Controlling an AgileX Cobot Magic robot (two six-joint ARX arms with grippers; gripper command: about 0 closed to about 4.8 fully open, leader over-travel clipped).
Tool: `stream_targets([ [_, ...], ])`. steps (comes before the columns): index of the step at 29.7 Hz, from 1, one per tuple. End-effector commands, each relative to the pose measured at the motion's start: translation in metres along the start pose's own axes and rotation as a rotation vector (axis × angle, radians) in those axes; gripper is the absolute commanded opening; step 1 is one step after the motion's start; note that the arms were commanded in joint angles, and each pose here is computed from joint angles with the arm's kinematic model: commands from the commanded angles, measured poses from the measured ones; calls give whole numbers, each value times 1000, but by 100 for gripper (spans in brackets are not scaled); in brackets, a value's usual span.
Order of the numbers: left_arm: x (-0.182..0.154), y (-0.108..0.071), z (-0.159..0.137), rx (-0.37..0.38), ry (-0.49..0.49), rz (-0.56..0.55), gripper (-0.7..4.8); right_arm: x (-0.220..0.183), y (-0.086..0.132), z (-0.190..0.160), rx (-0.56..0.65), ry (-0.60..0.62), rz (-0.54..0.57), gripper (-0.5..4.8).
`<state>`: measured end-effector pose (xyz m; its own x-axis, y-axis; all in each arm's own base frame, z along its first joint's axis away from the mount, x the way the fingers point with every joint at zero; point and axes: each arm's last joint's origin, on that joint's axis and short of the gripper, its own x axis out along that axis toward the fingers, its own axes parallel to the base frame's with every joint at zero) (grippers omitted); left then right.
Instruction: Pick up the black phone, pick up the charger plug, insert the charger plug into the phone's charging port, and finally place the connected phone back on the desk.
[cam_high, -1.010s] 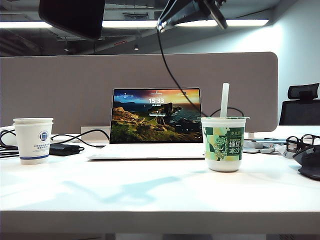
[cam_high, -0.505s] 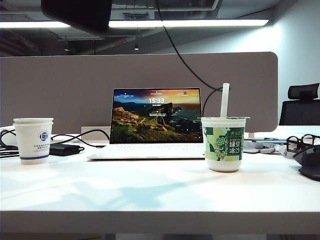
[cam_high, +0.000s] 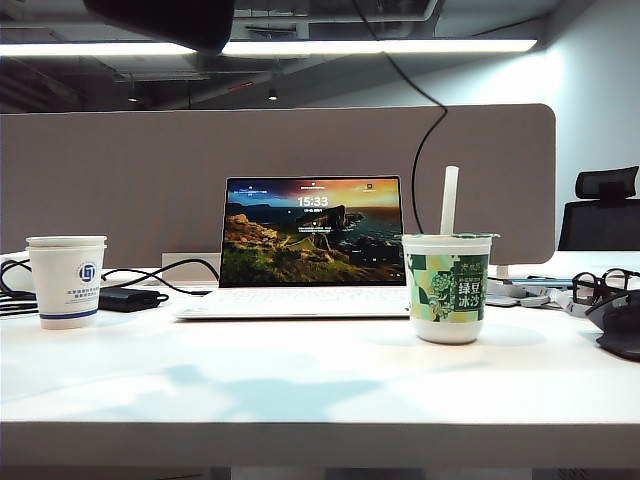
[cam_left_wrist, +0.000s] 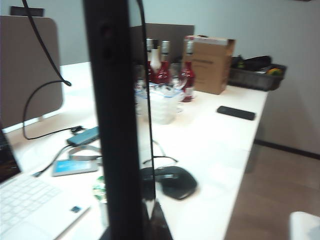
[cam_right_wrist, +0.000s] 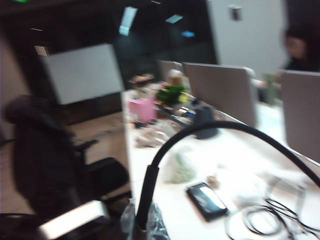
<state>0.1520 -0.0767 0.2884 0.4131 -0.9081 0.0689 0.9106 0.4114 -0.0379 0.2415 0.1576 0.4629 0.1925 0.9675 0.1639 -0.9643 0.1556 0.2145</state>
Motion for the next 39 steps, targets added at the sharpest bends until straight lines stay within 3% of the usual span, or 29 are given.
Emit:
stream_targets([
  [1, 1, -1, 10, 9, -54, -63, -6, -1, 6, 6, 6, -11, 83, -1],
  [14, 7, 3, 13, -59, -97, -115, -6, 0, 7, 5, 6, 13, 125, -1],
  [30, 24, 0, 30, -40, -89, -250, -6, 11, 13, -3, -31, 50, 216, -1],
  [39, 27, -1, 28, -42, -84, -258, -6, 12, 16, -4, -95, 64, 274, -1],
])
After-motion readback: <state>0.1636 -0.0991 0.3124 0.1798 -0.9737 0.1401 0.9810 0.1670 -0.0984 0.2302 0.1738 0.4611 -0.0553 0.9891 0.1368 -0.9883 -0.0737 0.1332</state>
